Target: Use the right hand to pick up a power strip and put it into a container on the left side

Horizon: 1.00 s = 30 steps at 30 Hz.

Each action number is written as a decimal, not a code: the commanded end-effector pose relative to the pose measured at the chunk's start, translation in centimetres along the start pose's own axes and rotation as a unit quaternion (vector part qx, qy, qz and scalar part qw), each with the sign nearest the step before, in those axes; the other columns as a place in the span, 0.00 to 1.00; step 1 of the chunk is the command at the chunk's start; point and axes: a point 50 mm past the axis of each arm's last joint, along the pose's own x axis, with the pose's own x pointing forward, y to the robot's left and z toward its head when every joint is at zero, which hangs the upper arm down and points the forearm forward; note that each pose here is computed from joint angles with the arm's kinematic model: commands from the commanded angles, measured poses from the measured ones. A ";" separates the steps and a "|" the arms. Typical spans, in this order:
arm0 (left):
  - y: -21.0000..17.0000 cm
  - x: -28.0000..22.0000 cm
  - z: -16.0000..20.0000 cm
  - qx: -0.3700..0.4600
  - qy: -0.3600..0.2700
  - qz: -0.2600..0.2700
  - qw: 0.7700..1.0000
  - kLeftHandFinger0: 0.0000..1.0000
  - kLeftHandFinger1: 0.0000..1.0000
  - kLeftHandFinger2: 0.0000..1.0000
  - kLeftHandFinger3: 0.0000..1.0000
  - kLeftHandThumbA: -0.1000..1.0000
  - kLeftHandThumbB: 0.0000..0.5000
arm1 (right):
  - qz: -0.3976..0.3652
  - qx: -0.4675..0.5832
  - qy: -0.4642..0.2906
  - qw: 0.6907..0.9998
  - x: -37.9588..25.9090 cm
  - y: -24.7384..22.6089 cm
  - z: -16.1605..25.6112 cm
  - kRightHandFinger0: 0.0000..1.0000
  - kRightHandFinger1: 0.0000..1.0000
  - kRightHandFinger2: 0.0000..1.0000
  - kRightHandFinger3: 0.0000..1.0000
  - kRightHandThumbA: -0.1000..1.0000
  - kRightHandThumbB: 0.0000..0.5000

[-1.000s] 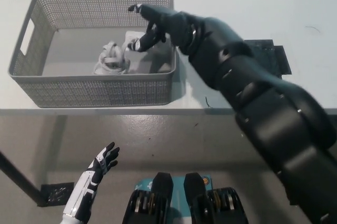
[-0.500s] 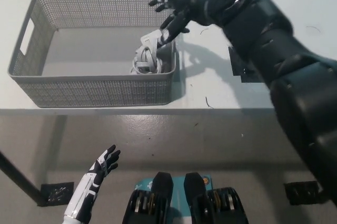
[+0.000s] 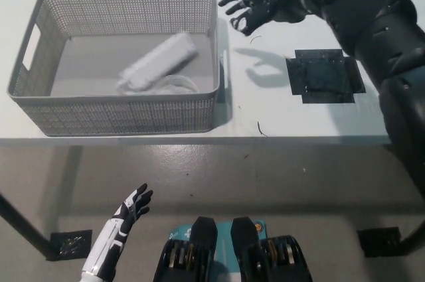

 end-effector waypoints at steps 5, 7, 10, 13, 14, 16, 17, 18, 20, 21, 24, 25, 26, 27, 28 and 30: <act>-0.5 1.8 2.4 0.038 -0.061 -0.025 0.997 1.00 1.00 1.00 1.00 1.00 0.51 | -0.372 -0.430 -0.079 0.819 -47.2 -9.1 30.6 1.00 1.00 1.00 1.00 0.94 0.74; -0.4 1.8 2.4 0.035 -0.063 -0.022 0.997 1.00 1.00 1.00 1.00 1.00 0.52 | -0.408 -0.417 -0.235 0.778 -48.5 -8.6 25.5 1.00 1.00 1.00 1.00 1.00 0.58; 0.0 1.6 2.5 0.033 -0.060 -0.025 0.997 1.00 1.00 1.00 1.00 1.00 0.51 | -0.441 -0.400 -0.322 0.736 -48.7 -7.6 19.9 1.00 1.00 1.00 1.00 1.00 0.55; 0.6 1.9 2.7 0.035 -0.063 -0.025 0.997 1.00 1.00 1.00 1.00 1.00 0.49 | -0.480 -0.333 -0.409 0.702 -48.8 -3.8 12.1 1.00 1.00 1.00 1.00 1.00 0.51; 0.8 2.1 2.8 0.036 -0.063 -0.025 0.997 1.00 1.00 1.00 1.00 1.00 0.48 | -0.478 -0.297 -0.459 0.688 -48.5 -1.6 9.0 1.00 1.00 1.00 1.00 1.00 0.51; 0.9 2.3 2.8 0.039 -0.064 -0.025 0.997 1.00 1.00 1.00 1.00 1.00 0.48 | -0.482 -0.262 -0.517 0.657 -47.9 1.5 5.0 1.00 1.00 1.00 1.00 1.00 0.46; 0.7 2.4 2.7 0.038 -0.063 -0.026 0.997 1.00 1.00 1.00 1.00 1.00 0.49 | -0.473 -0.245 -0.558 0.636 -47.2 3.2 3.0 1.00 1.00 1.00 1.00 1.00 0.32; 0.5 2.5 2.6 0.037 -0.062 -0.026 0.997 1.00 1.00 1.00 1.00 1.00 0.49 | -0.474 -0.225 -0.577 0.626 -46.6 4.5 1.6 1.00 1.00 1.00 1.00 1.00 0.41; 0.2 2.3 2.6 0.036 -0.059 -0.029 0.997 1.00 1.00 1.00 1.00 1.00 0.48 | -0.484 -0.197 -0.596 0.610 -45.2 7.2 -1.1 1.00 1.00 1.00 1.00 1.00 0.46; -0.1 2.1 2.6 0.035 -0.056 -0.032 0.997 1.00 1.00 1.00 1.00 1.00 0.48 | -0.491 -0.188 -0.611 0.592 -44.4 9.0 -2.6 1.00 1.00 1.00 1.00 1.00 0.51; -0.4 1.7 2.3 0.034 -0.053 -0.035 0.997 1.00 1.00 1.00 1.00 1.00 0.47 | -0.508 -0.173 -0.646 0.543 -43.2 13.0 -4.5 1.00 1.00 1.00 1.00 1.00 0.61; -0.5 1.6 2.1 0.031 -0.051 -0.035 0.998 1.00 1.00 1.00 1.00 1.00 0.46 | -0.503 -0.176 -0.666 0.522 -42.8 14.7 -5.2 1.00 1.00 1.00 1.00 1.00 0.61; -0.6 1.5 2.0 0.030 -0.050 -0.036 0.998 1.00 1.00 1.00 1.00 1.00 0.46 | -0.510 -0.188 -0.671 0.504 -42.7 15.5 -5.6 1.00 1.00 1.00 1.00 1.00 0.60; -0.6 1.4 2.0 0.030 -0.049 -0.036 0.998 1.00 1.00 1.00 1.00 1.00 0.47 | -0.518 -0.196 -0.669 0.496 -42.6 15.7 -5.7 1.00 1.00 1.00 1.00 1.00 0.60; -0.6 1.3 1.9 0.031 -0.048 -0.037 0.998 1.00 1.00 1.00 1.00 1.00 0.46 | -0.519 -0.206 -0.688 0.463 -42.7 16.3 -5.9 1.00 1.00 1.00 1.00 1.00 0.54; -0.6 1.2 1.8 0.033 -0.046 -0.038 0.998 1.00 1.00 1.00 1.00 1.00 0.46 | -0.517 -0.204 -0.709 0.433 -43.0 16.6 -6.1 1.00 1.00 1.00 1.00 1.00 0.48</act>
